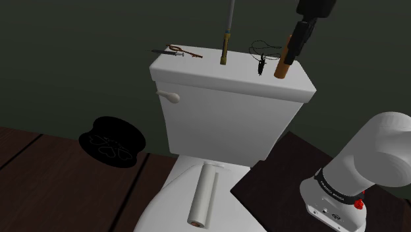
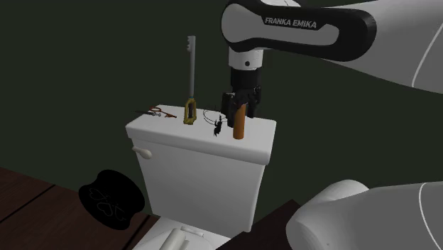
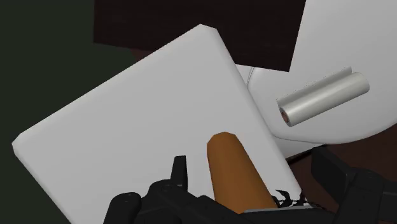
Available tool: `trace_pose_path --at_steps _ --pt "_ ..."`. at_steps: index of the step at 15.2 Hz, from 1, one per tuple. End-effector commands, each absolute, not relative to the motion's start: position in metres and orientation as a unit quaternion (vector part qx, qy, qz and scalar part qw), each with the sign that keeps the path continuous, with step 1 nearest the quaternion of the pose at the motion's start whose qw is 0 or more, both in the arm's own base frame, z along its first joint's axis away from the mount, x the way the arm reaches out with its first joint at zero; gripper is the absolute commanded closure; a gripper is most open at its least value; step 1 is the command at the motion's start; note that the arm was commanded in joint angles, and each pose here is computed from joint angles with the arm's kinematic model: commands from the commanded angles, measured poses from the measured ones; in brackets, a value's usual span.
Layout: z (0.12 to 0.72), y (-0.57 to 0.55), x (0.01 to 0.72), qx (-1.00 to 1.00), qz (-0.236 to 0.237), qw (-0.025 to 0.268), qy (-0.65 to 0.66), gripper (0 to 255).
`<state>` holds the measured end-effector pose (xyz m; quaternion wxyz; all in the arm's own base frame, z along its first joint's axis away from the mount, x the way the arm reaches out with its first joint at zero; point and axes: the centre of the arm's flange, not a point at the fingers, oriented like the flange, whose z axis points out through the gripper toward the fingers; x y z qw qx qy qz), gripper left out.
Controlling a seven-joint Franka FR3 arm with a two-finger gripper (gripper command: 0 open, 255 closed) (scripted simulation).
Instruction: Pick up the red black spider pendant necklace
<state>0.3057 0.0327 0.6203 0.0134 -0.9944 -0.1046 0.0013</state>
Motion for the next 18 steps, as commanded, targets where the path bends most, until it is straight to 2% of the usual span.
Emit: trace_pose_path --at_steps 1,9,18 --pt "0.62 0.033 0.306 -0.994 0.001 0.013 -0.105 0" --pt "0.697 0.076 0.35 -0.996 -0.02 0.038 -0.072 0" --pt "0.657 0.077 0.351 -0.996 -0.02 0.038 -0.072 0"
